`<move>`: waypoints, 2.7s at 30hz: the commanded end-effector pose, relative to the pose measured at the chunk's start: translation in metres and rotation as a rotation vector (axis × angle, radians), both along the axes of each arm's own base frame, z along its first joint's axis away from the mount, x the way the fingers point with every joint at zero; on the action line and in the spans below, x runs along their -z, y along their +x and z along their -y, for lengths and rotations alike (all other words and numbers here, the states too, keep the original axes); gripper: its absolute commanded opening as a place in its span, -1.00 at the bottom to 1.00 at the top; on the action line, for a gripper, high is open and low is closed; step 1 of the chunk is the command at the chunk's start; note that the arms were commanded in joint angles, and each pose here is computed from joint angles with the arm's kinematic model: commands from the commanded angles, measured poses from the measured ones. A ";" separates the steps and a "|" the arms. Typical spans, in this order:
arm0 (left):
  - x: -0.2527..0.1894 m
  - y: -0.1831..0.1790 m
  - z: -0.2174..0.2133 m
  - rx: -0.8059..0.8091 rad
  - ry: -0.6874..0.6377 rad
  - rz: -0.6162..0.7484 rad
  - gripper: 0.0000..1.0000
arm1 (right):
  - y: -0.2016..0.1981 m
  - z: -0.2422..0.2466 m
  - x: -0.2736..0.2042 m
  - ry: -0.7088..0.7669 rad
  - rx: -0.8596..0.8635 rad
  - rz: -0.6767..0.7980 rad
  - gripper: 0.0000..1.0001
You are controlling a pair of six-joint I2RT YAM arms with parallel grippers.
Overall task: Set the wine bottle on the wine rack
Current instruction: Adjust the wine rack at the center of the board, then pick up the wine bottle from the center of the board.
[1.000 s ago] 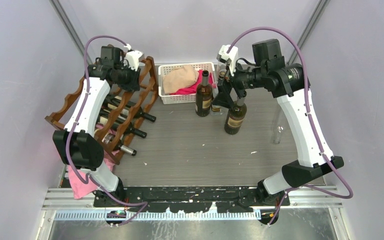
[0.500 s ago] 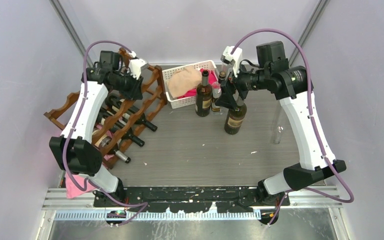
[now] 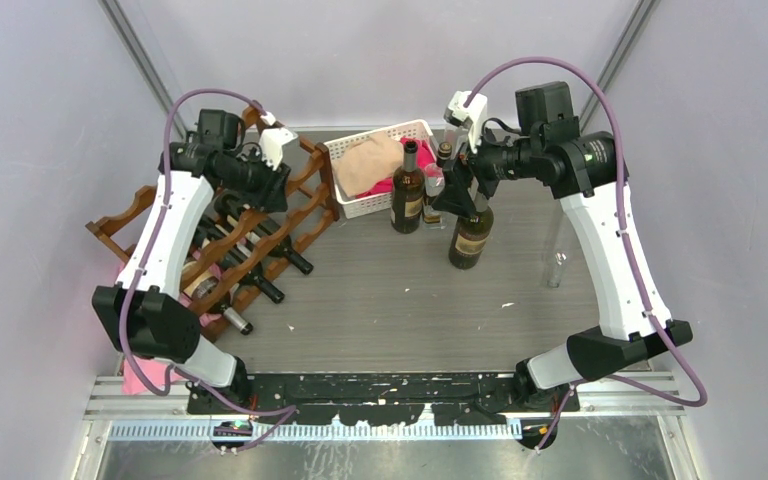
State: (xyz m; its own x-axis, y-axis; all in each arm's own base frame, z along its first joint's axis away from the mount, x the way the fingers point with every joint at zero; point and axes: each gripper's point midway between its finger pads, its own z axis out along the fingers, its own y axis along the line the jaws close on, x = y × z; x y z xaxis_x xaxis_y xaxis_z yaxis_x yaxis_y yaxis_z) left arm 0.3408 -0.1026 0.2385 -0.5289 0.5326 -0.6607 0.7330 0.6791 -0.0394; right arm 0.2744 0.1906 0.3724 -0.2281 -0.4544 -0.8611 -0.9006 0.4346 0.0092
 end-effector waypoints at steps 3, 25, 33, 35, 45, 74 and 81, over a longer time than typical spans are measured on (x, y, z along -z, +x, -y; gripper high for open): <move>-0.072 -0.012 0.029 -0.004 -0.192 0.200 0.28 | -0.007 0.009 -0.020 0.006 0.018 0.087 1.00; -0.175 -0.067 0.065 -0.230 -0.887 0.271 0.94 | 0.030 0.088 0.035 -0.155 0.504 -0.014 0.93; -0.151 -0.077 0.111 -0.144 -0.872 0.189 0.85 | 0.051 0.089 0.066 -0.219 0.518 -0.097 0.60; -0.145 -0.079 0.124 -0.128 -0.869 0.178 0.84 | 0.054 0.086 0.073 -0.223 0.509 -0.115 0.49; -0.122 -0.084 0.170 -0.033 -0.830 0.201 0.83 | 0.069 0.086 0.094 -0.250 0.515 -0.132 -0.29; -0.002 -0.124 0.266 0.509 -0.720 0.359 0.99 | -0.026 0.035 0.033 0.418 0.255 -0.495 -0.98; 0.033 -0.127 0.270 0.540 -0.681 0.305 0.99 | -0.029 0.031 0.022 0.473 0.230 -0.501 -0.98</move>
